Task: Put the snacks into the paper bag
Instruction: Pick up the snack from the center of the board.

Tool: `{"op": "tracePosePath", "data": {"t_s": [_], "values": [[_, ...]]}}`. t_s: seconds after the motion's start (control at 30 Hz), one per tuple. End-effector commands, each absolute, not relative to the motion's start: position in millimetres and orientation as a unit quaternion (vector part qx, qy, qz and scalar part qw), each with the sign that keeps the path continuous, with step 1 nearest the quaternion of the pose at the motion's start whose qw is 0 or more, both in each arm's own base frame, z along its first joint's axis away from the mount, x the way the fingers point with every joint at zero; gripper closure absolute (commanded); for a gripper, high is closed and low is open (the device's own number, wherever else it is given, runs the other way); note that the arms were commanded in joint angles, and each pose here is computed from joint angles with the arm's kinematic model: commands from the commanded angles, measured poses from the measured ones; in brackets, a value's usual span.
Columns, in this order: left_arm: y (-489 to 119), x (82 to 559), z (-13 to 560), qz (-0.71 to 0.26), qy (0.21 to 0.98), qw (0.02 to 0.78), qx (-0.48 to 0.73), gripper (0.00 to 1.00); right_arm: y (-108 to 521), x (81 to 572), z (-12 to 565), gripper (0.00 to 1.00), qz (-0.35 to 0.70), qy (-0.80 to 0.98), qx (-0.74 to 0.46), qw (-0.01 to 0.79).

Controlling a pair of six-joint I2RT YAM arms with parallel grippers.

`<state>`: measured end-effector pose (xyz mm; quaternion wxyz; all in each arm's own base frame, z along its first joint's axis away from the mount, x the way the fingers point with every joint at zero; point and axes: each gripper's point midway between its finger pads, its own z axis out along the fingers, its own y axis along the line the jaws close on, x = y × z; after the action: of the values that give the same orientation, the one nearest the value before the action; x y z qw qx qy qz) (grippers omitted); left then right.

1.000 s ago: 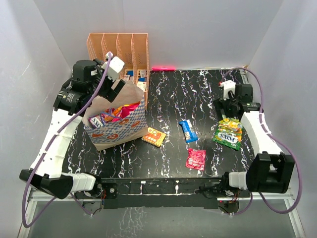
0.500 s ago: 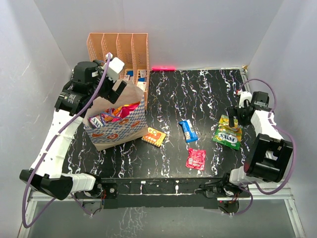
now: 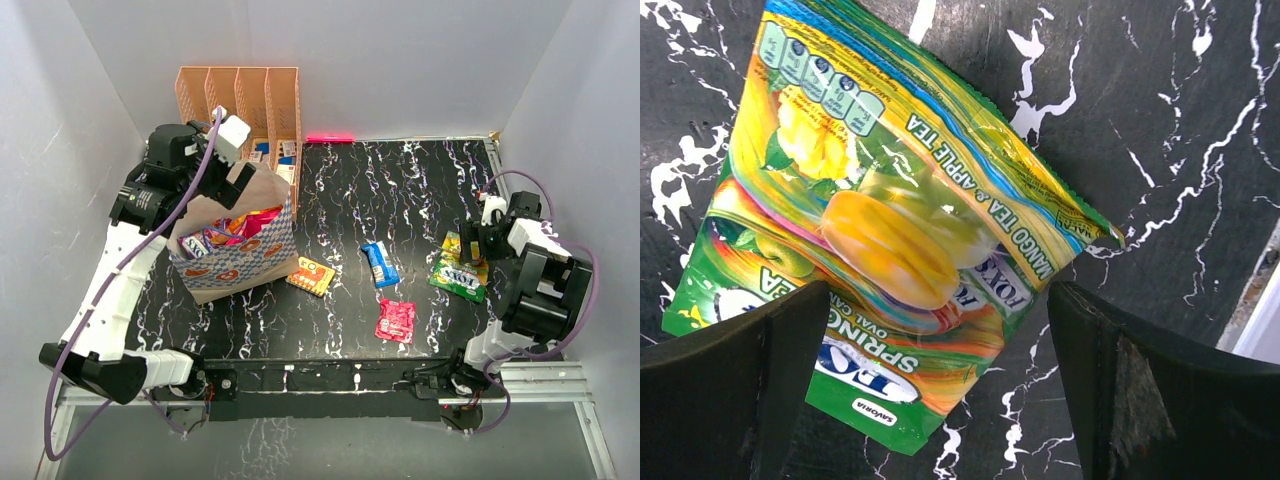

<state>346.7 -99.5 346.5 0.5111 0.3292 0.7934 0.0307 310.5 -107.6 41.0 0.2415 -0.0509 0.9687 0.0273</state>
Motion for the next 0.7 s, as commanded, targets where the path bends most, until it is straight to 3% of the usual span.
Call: {"op": "tracePosePath", "data": {"t_s": [0.0,0.2,0.37,0.5,0.67], "values": [[-98.2,337.9,363.4,0.024,0.780,0.536,0.324,0.02,-118.9,331.2,47.6,0.06,0.022,0.960,-0.052,0.273],[-98.7,339.0,363.4,0.024,0.780,0.535,0.325,0.02,-112.7,328.9,29.2,0.08,0.050,0.964,-0.050,0.257],[-99.7,339.8,361.6,0.022,0.780,0.533,0.326,0.02,-99.0,326.6,21.8,0.15,0.089,0.962,-0.052,0.254],[-99.7,340.2,361.4,0.023,0.780,0.533,0.327,0.01,-88.2,332.0,28.3,0.26,0.122,0.955,-0.057,0.264],[-99.7,339.8,360.7,0.023,0.780,0.532,0.329,0.02,-76.3,340.0,41.6,0.47,0.160,0.944,-0.064,0.281]]}}
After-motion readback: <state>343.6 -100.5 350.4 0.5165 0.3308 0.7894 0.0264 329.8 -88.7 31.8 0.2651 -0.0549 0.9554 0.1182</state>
